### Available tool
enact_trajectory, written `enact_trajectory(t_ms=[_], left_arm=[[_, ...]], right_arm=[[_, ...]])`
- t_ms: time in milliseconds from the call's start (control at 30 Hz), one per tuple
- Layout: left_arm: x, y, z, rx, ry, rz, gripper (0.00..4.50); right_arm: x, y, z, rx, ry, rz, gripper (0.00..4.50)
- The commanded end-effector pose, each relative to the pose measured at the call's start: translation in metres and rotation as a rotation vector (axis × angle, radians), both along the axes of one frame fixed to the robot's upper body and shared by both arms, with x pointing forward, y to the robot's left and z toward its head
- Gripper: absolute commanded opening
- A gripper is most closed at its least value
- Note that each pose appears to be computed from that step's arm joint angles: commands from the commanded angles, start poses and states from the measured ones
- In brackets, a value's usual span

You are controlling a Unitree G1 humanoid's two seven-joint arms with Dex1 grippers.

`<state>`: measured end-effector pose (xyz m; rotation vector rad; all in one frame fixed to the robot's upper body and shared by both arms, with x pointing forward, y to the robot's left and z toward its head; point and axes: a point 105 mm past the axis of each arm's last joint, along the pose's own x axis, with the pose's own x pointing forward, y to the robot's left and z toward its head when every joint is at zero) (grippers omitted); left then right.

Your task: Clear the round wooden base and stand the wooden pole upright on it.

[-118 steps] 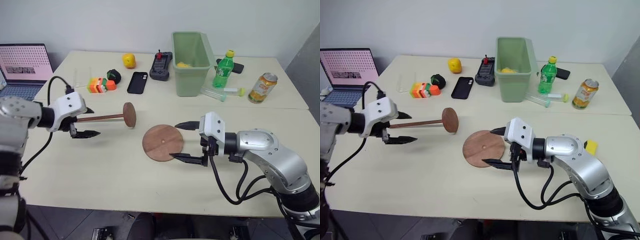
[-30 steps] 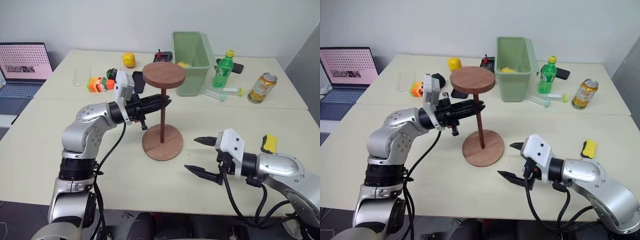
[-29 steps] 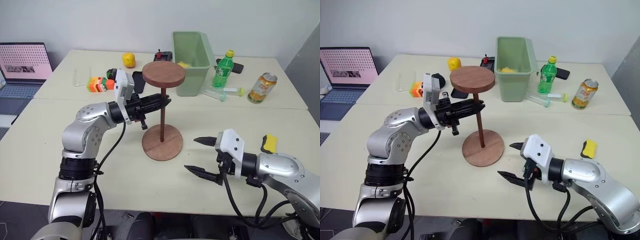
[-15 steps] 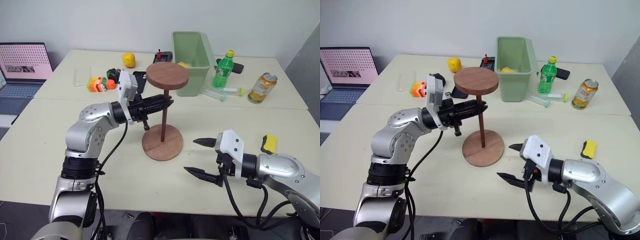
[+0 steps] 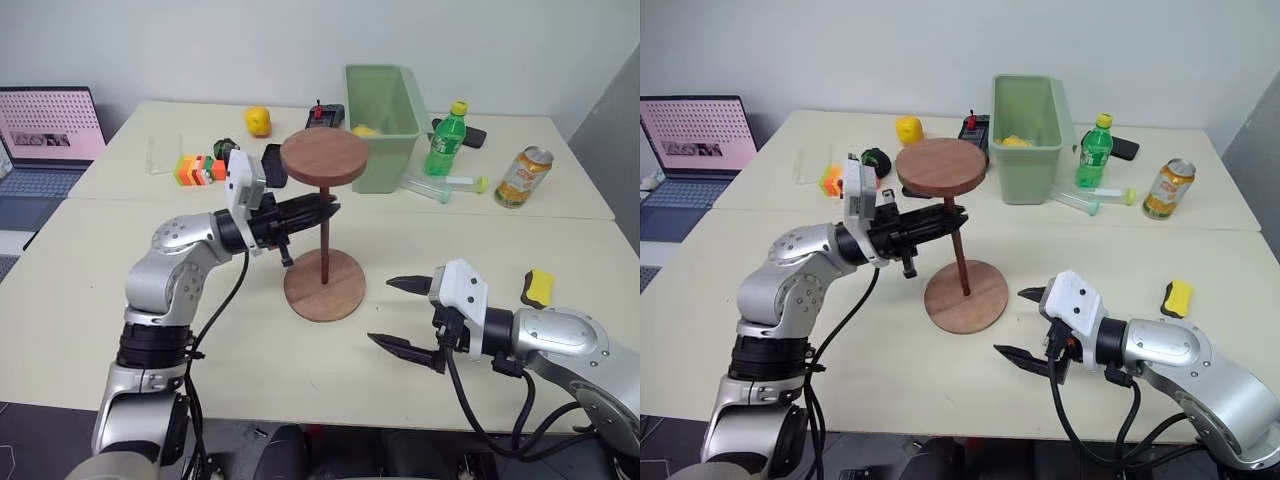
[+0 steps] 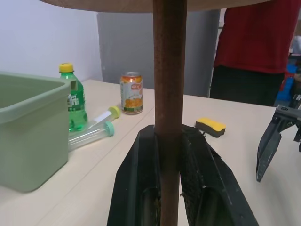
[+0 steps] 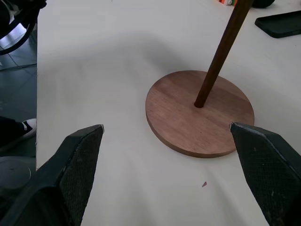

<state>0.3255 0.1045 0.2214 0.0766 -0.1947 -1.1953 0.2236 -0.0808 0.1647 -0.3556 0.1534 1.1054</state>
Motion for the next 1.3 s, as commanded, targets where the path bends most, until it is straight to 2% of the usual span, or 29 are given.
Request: enact_trajectory(t_ms=[33, 333, 833, 900, 1133, 1300], left_arm=[[0.002, 0.015, -0.02, 0.052, 0.051, 0.076, 0.24], [0.005, 0.019, -0.043, 0.109, 0.084, 0.117, 0.24], [0.011, 0.028, -0.046, 0.138, 0.118, 0.163, 0.24], [0.007, 0.025, -0.046, 0.162, 0.108, 0.128, 0.96], [-0.012, 0.008, -0.045, 0.222, 0.075, -0.009, 2.36], [-0.014, 0.013, -0.047, 0.258, 0.066, -0.007, 2.36]], right_arm=[[-0.004, 0.005, 0.007, 0.012, -0.043, 0.022, 4.5], [-0.002, 0.006, 0.007, 0.018, -0.044, 0.014, 4.5], [0.0, 0.007, 0.008, 0.025, -0.049, 0.014, 4.5], [0.001, 0.007, 0.008, 0.025, -0.049, 0.013, 4.5], [0.002, 0.006, 0.008, 0.024, -0.05, 0.009, 4.5], [0.002, 0.006, 0.008, 0.024, -0.052, 0.007, 4.5]])
